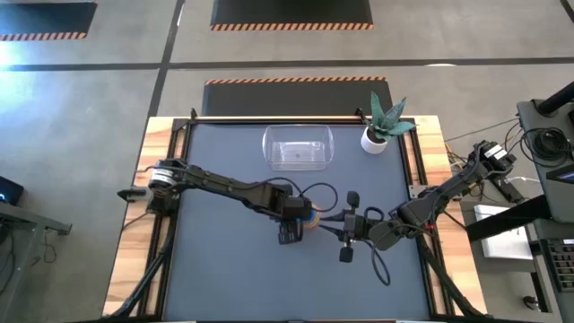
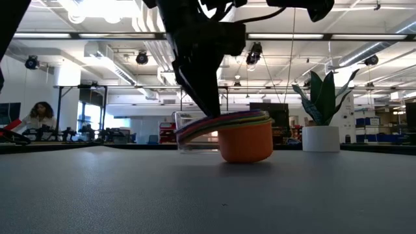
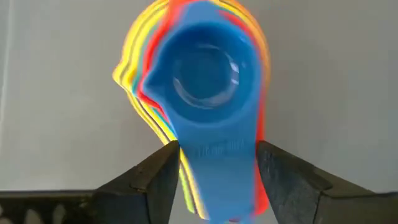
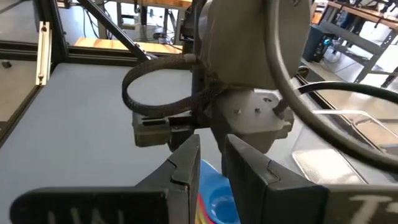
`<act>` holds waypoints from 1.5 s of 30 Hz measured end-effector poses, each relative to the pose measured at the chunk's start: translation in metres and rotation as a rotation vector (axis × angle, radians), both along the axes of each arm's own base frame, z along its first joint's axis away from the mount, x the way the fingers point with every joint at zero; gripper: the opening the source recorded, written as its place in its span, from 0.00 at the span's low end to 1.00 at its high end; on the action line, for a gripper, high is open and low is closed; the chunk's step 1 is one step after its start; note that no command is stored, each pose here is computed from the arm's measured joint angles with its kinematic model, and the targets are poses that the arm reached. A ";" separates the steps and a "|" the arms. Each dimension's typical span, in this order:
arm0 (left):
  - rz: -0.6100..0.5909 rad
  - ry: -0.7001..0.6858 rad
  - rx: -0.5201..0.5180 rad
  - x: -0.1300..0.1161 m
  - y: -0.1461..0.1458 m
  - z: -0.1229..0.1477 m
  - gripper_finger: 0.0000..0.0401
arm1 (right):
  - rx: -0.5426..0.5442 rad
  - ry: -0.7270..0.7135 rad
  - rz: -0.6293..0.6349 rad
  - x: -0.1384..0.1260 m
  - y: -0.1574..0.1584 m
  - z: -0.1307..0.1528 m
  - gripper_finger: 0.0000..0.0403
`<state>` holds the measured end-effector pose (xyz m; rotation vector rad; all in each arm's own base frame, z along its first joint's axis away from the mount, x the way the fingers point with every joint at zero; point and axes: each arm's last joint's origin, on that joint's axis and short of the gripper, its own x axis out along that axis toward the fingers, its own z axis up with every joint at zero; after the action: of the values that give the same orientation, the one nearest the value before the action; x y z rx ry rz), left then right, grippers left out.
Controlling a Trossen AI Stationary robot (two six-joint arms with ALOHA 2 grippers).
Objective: Nest measuring cups in basket
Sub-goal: Stack the blue measuring cup on top of the red measuring cup, then put the nested colored measuring cups into the transparent bin
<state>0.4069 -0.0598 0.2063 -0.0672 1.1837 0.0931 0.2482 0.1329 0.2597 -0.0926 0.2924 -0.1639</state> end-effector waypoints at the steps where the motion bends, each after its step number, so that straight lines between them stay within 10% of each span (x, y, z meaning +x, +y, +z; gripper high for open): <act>1: -0.002 -0.003 -0.007 0.000 0.000 0.001 0.50 | 0.000 0.000 0.001 0.000 0.000 0.000 0.16; 28: 0.075 -0.058 0.007 -0.008 0.001 0.005 0.85 | 0.007 -0.001 -0.002 0.000 0.000 0.000 0.16; 45: 0.061 -0.001 0.032 0.001 0.010 -0.020 0.72 | 0.004 0.003 -0.002 -0.001 0.000 -0.001 0.16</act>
<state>0.4077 -0.0501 0.1863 -0.0753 1.1790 0.1651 0.2475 0.1326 0.2583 -0.0881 0.2956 -0.1656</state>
